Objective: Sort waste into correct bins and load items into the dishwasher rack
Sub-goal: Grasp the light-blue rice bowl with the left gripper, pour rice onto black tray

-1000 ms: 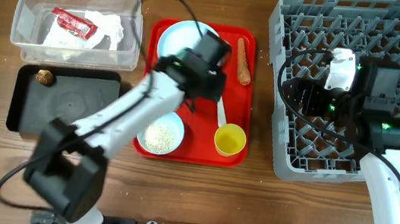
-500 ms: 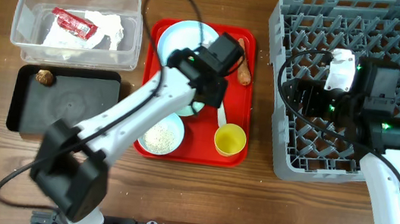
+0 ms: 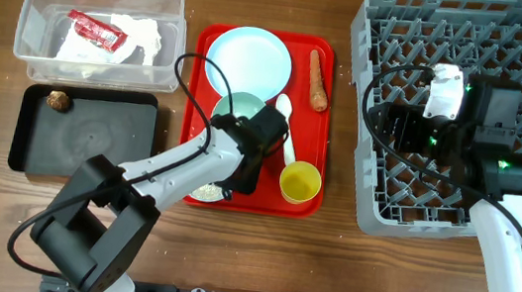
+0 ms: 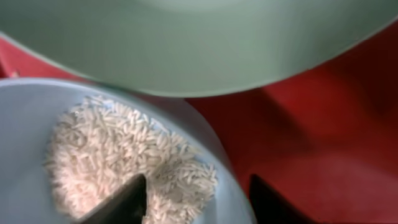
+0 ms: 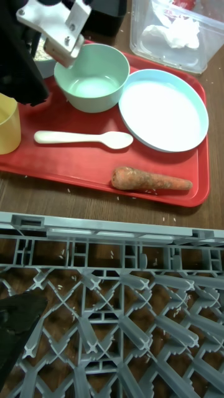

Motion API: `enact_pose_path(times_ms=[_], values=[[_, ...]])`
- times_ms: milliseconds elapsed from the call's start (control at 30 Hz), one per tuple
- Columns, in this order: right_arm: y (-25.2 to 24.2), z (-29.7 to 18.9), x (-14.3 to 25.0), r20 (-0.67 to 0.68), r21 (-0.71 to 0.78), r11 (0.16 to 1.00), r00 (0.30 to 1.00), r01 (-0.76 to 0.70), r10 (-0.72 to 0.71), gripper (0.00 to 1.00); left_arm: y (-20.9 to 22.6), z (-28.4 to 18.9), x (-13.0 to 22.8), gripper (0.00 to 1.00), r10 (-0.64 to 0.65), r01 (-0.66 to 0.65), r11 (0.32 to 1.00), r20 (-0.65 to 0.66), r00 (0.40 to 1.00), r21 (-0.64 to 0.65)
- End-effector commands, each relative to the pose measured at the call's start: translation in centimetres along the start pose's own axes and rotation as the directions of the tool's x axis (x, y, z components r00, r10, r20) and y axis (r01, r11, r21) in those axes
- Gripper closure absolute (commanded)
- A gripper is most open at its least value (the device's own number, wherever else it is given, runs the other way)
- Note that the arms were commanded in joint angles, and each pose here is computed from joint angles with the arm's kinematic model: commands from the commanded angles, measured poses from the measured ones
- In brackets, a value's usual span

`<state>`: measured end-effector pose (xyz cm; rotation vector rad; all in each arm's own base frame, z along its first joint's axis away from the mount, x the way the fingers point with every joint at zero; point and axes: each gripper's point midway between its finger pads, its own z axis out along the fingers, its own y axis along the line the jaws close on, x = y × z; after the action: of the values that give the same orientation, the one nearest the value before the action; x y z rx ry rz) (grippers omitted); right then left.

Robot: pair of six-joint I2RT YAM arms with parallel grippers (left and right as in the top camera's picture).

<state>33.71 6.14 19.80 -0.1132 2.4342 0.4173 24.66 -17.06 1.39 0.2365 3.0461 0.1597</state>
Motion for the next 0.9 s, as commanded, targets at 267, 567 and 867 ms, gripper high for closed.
enact_pose_path(times_ms=[267,567,867], values=[[-0.1,-0.1,-0.4,0.008,0.005,1.000,1.000,-0.006,0.006,0.00,0.1,-4.0,-1.6,0.96,-0.082,0.081,0.995,0.032,0.996,0.054],[-0.1,-0.1,-0.4,0.008,0.006,1.000,1.000,-0.006,0.006,0.00,10.9,-10.8,-6.6,0.96,-0.458,0.408,0.843,0.069,0.886,0.350],[-0.1,-0.1,-0.4,0.006,0.005,1.000,1.000,-0.007,0.007,0.00,24.3,-8.9,-8.7,0.96,-0.660,0.494,0.628,0.075,0.747,0.601]])
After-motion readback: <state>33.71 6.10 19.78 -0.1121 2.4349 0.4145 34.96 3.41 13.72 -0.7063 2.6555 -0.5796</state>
